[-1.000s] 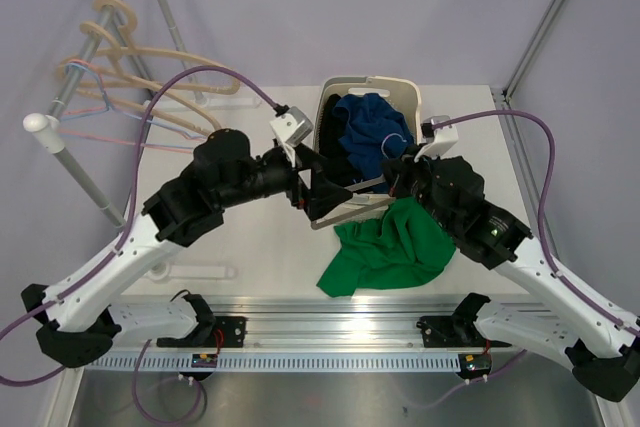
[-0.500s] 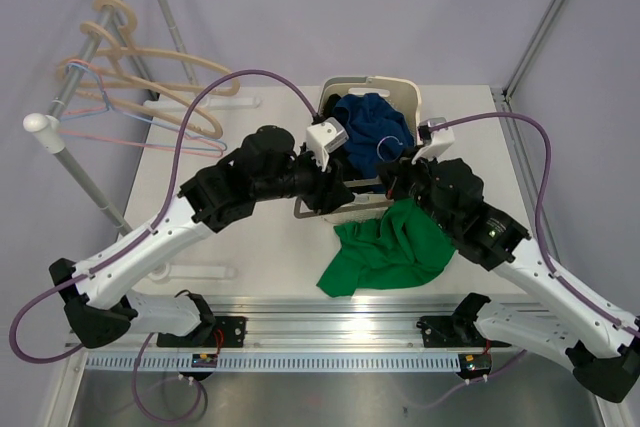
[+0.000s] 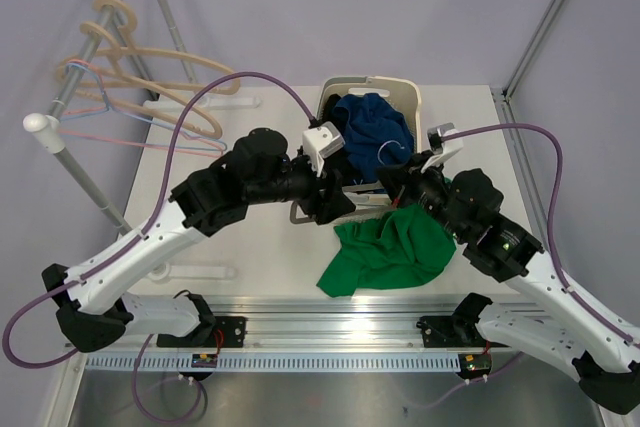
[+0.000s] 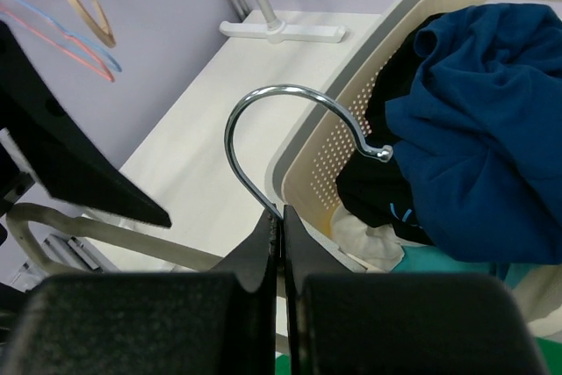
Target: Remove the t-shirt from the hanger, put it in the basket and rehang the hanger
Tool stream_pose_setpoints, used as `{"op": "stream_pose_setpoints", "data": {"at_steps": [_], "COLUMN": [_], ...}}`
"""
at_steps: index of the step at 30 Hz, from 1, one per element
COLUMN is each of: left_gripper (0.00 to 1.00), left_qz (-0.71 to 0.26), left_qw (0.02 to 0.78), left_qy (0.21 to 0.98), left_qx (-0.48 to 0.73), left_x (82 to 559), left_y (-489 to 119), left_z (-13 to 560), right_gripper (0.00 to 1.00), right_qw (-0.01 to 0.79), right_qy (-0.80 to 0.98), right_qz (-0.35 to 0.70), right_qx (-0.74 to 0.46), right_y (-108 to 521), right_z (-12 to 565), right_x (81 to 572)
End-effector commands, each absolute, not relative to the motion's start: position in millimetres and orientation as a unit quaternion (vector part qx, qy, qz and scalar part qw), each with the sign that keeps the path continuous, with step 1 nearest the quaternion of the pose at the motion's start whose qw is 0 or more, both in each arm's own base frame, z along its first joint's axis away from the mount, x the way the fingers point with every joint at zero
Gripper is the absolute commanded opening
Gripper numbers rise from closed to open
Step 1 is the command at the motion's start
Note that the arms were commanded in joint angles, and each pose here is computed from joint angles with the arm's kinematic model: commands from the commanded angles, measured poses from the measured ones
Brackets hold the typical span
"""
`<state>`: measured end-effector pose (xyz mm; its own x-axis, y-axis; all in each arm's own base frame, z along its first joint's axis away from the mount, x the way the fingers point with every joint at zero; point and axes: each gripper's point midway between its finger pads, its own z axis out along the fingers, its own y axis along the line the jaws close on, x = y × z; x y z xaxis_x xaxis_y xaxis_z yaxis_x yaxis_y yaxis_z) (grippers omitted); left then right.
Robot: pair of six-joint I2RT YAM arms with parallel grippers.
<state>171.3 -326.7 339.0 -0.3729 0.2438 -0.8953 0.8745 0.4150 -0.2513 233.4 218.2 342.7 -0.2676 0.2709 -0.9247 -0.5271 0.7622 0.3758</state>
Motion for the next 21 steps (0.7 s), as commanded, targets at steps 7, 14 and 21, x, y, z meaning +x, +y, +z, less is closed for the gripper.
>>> {"op": "stream_pose_setpoints", "data": {"at_steps": [7,14,21], "left_gripper": [0.79,0.78,0.44], "left_qz": [-0.389,-0.382,-0.387], "left_qw": [0.436,0.427,0.406], "left_qy": [0.699,0.706,0.708], "left_qx": [0.413,0.417,0.429], "left_x": [159.3,154.7,148.8], "left_y": [-317.8,-310.4,-312.0], "left_z": [368.3,365.1,357.8], "right_gripper": [0.00,0.00,0.00], "right_qw": [0.587,0.589,0.591], "right_qy": [0.683,0.683,0.686], "right_qz": [0.400,0.397,0.391], "right_qx": [-0.169,-0.170,-0.165], "right_y": [243.3,238.5,235.8], "right_z": [374.3,375.4,374.7], "right_x": [208.5,205.2,206.3]}}
